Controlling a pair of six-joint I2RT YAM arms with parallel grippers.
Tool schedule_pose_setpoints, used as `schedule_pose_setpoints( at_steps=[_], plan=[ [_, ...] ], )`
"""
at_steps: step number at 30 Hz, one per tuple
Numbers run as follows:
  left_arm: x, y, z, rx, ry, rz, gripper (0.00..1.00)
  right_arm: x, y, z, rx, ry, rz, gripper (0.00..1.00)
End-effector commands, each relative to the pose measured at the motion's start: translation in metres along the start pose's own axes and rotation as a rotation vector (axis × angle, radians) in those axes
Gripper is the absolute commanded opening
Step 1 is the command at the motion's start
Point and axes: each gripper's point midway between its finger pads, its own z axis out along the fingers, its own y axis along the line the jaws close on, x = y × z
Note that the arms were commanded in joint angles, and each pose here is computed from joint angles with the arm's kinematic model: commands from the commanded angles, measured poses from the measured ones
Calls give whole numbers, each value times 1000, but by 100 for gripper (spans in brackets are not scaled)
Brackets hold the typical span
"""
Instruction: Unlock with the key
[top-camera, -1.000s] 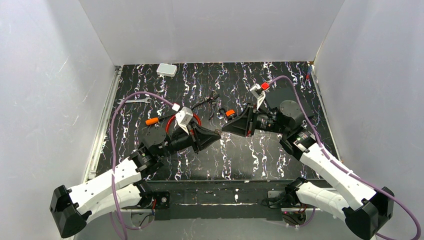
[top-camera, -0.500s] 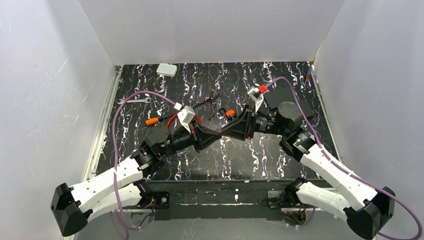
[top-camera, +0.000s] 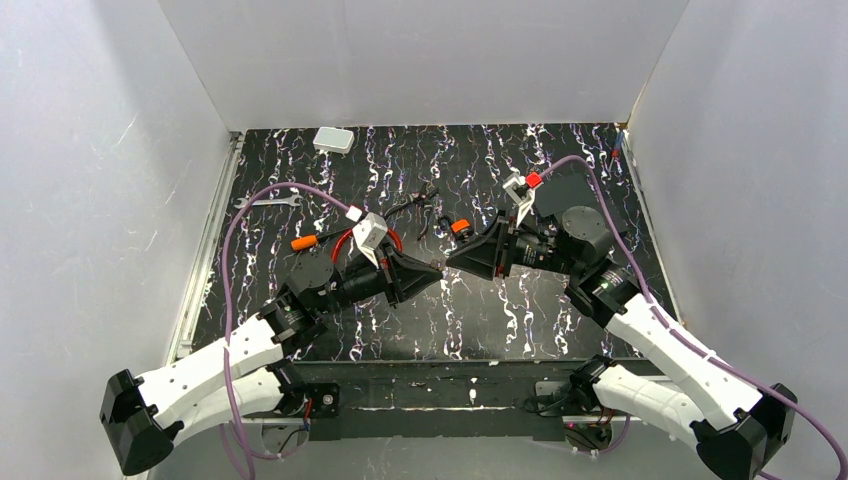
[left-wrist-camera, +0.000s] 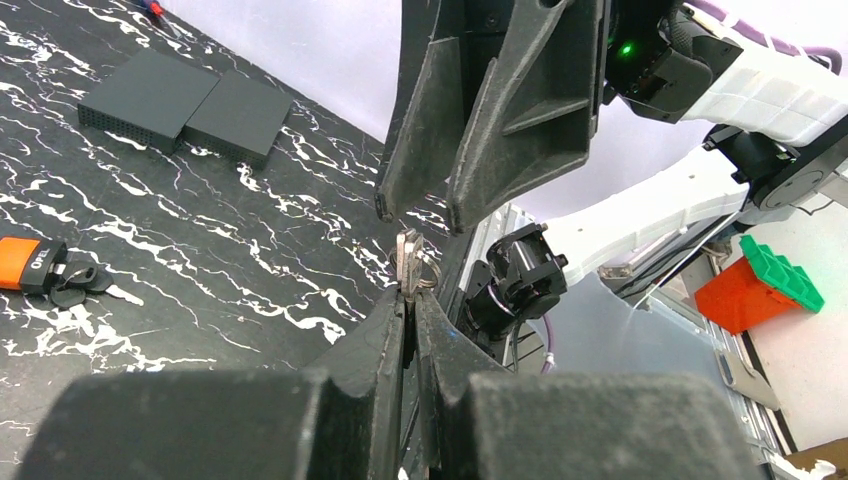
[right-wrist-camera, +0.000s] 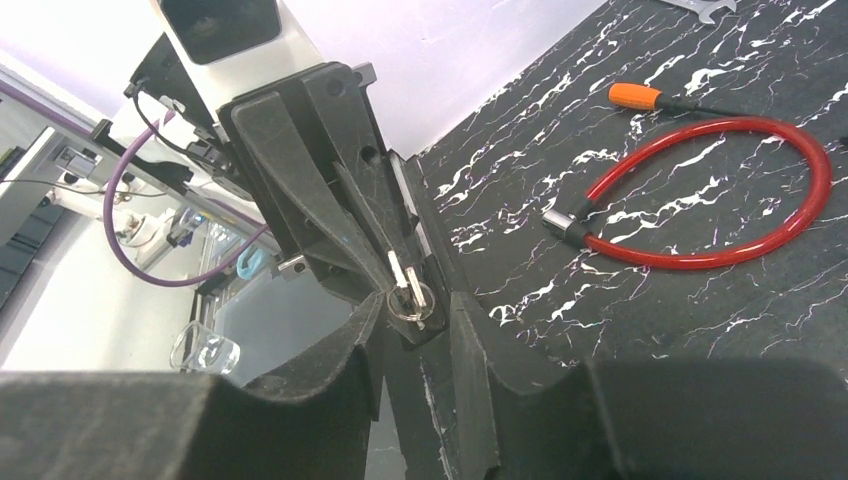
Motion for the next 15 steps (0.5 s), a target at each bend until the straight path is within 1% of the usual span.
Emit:
schedule_pose_setpoints(
  at_steps=[1, 9, 15],
  plan=[
    [-29, -21, -1, 64, -70, 26, 0, -11, 6, 1, -17, -33, -26, 36],
    [-33, -24, 2, 76, -77, 20, 0, -10, 13, 5, -78, -17, -21, 28],
    [-36, -25, 2, 84, -87, 18, 0, -3, 14, 6, -106, -2, -15, 24]
  ],
)
